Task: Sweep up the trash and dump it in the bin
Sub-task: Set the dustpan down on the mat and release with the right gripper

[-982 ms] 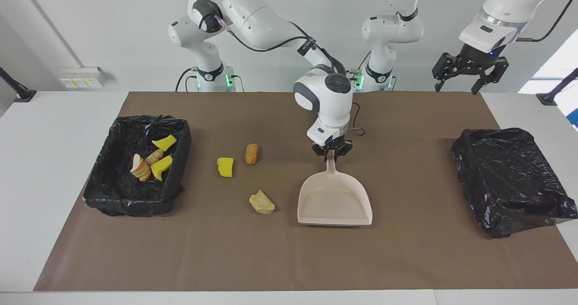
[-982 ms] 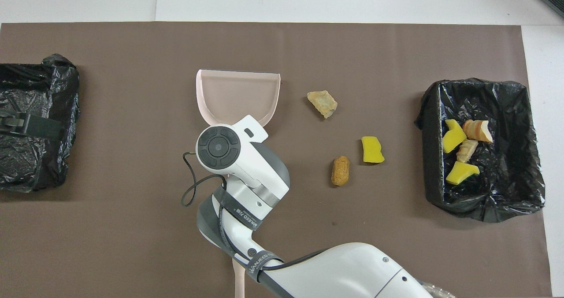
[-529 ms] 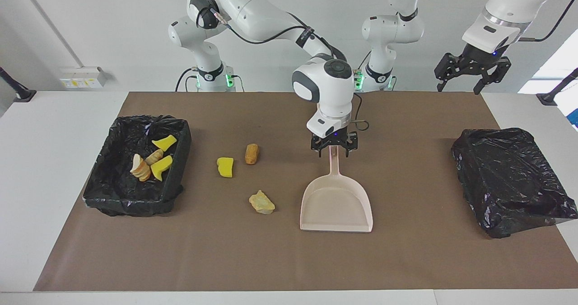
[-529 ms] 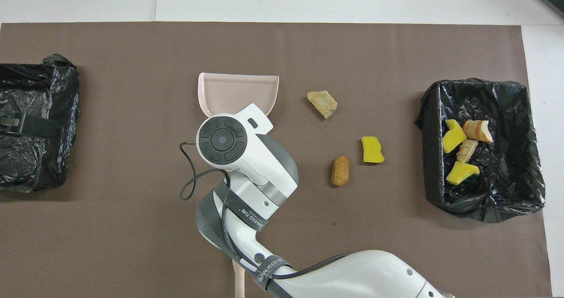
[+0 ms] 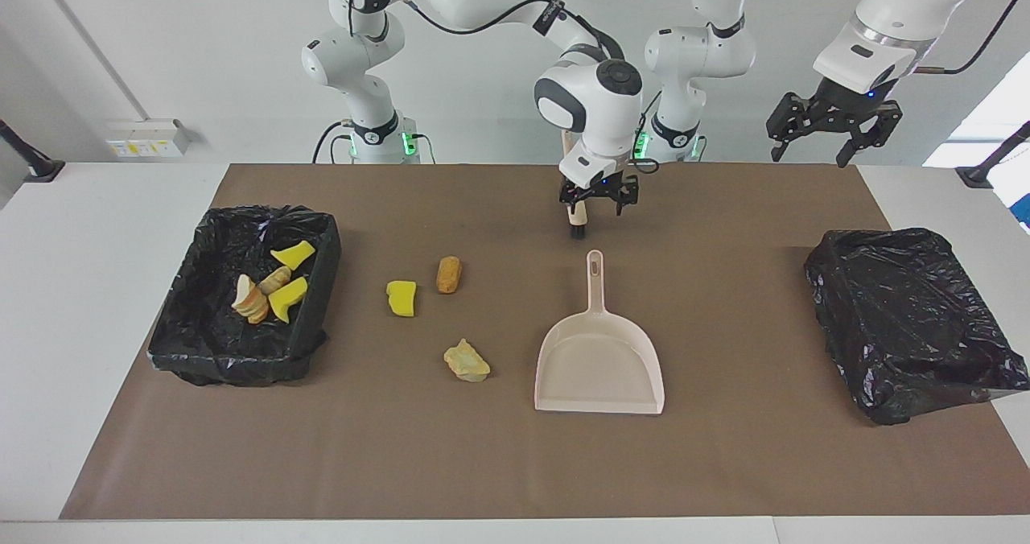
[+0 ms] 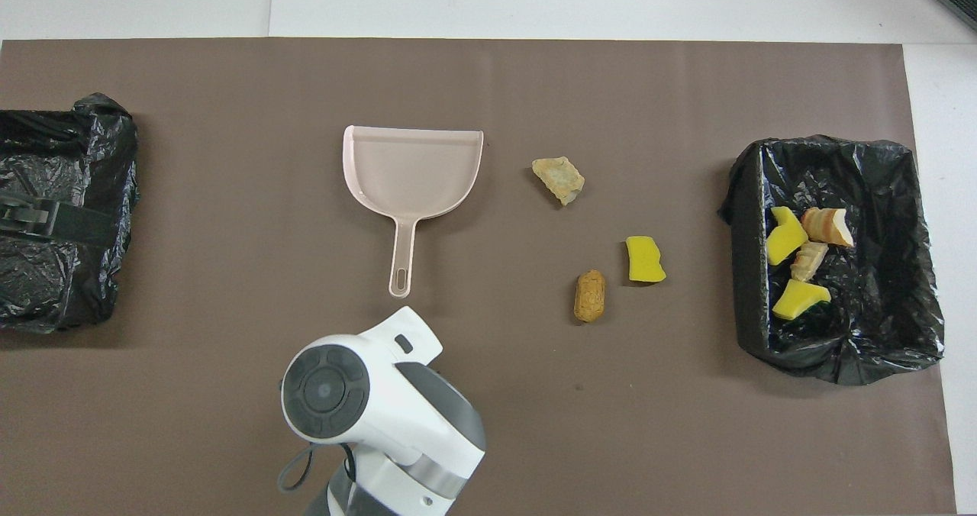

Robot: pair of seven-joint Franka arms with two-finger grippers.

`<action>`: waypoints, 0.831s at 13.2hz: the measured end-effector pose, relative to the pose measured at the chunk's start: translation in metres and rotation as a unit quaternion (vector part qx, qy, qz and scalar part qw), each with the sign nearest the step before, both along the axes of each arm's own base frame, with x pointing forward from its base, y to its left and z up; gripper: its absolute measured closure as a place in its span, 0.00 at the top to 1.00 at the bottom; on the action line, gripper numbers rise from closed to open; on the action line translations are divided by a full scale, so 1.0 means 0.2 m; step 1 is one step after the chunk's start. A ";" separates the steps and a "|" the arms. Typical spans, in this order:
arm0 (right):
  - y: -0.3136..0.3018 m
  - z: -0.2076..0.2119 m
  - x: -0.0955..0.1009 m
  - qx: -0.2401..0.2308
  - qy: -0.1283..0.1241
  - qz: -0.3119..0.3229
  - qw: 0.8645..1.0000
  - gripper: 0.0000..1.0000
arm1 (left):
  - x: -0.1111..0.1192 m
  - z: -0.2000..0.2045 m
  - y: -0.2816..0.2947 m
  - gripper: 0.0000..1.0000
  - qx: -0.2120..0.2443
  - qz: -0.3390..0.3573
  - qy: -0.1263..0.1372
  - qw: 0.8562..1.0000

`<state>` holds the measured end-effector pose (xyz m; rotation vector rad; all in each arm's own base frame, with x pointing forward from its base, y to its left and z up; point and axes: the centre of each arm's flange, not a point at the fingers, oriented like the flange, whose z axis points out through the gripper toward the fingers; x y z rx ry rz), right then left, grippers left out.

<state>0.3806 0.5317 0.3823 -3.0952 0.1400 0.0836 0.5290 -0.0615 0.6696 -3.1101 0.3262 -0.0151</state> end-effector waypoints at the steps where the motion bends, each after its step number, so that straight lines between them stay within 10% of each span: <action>1: 0.02 -0.02 -0.14 0.009 -0.009 -0.007 1.000 1.00 | 0.00 0.00 0.00 1.00 0.000 0.000 0.000 1.000; 6: -0.15 -0.20 -0.76 0.024 -0.028 -0.047 0.998 1.00 | -0.01 -0.01 0.01 1.00 0.001 0.007 0.009 1.000; 11: -0.22 -0.17 -0.92 0.022 -0.029 -0.091 0.995 0.88 | -0.01 -0.01 -0.05 1.00 0.001 0.000 0.008 1.000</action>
